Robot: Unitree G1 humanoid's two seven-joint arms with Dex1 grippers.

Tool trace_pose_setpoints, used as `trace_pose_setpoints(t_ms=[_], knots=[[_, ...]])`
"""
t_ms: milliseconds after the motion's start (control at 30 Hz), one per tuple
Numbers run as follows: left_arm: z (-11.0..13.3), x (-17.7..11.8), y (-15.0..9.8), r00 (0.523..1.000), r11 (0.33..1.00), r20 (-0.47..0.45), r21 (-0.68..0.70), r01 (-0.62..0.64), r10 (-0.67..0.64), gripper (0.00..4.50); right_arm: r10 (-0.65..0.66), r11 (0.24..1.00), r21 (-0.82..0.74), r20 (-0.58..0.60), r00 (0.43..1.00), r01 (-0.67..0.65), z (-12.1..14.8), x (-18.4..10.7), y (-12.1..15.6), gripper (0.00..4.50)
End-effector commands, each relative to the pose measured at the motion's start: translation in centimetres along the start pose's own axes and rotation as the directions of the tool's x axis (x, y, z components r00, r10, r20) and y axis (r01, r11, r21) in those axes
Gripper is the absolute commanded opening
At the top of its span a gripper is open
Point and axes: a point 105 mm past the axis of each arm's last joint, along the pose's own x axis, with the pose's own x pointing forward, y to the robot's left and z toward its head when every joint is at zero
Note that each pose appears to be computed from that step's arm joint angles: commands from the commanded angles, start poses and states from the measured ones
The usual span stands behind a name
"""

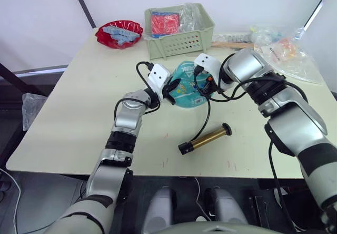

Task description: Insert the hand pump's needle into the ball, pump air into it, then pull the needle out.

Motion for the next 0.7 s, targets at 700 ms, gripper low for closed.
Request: trace_pose_setpoints(t_ms=[700], knots=[[-1.6, 0.4, -2.0, 0.998, 0.998, -0.037, -0.016, 0.057, -0.057, 0.02, -0.08, 0.86, -0.51, -0.113, 0.99, 0.012, 3.1, -0.4, 0.6, 0.34]])
